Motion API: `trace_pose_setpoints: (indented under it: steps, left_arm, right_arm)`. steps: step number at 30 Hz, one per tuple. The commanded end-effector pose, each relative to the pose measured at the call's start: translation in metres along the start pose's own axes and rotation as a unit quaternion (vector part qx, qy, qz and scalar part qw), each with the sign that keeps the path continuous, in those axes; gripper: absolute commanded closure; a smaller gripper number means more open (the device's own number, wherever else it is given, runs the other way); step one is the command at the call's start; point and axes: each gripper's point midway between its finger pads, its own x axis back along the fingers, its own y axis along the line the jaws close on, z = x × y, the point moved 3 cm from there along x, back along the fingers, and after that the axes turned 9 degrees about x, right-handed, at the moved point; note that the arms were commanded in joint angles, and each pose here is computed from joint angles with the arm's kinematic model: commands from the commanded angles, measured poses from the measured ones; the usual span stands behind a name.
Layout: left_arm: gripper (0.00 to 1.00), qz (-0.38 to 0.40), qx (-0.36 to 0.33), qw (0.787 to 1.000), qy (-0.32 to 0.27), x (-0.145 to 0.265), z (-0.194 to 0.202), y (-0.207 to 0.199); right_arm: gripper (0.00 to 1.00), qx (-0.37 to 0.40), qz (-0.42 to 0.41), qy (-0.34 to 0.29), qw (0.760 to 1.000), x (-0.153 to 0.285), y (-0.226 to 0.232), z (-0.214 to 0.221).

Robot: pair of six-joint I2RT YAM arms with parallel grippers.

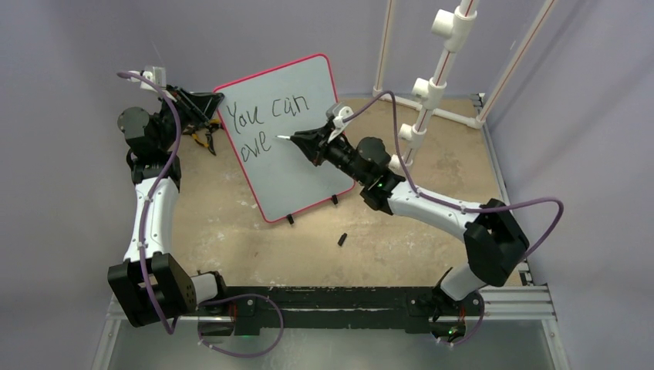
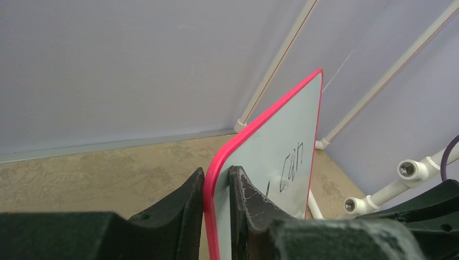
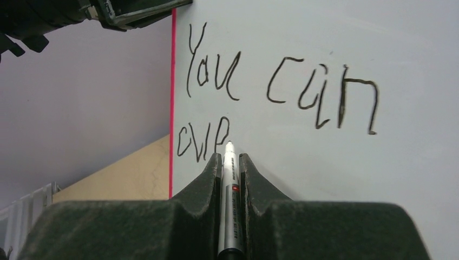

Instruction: Write a sentence on the whiteboard

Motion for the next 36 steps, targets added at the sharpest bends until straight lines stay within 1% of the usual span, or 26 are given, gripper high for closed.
trace_pose_setpoints:
  steps: [1,10,24,36]
  left_arm:
    - [0.82,-0.004,0.005,1.000,0.009,0.002,0.005,0.005]
    - [0.83,-0.001,0.007,1.000,0.011,0.002,0.006,0.005]
    - [0.83,0.001,0.006,1.000,0.009,0.002,0.005,0.003]
    - [0.83,0.003,0.006,1.000,0.008,0.002,0.005,0.002]
  right_arm:
    - [1.00,-0.008,0.001,-0.057,0.998,-0.016,0.007,-0.028]
    - [1.00,-0.017,0.003,-0.052,0.998,-0.028,0.013,-0.013]
    - [1.00,-0.013,0.023,-0.058,0.998,-0.036,0.006,-0.013]
    - [1.00,-0.012,0.027,-0.033,0.999,-0.041,0.005,0.001]
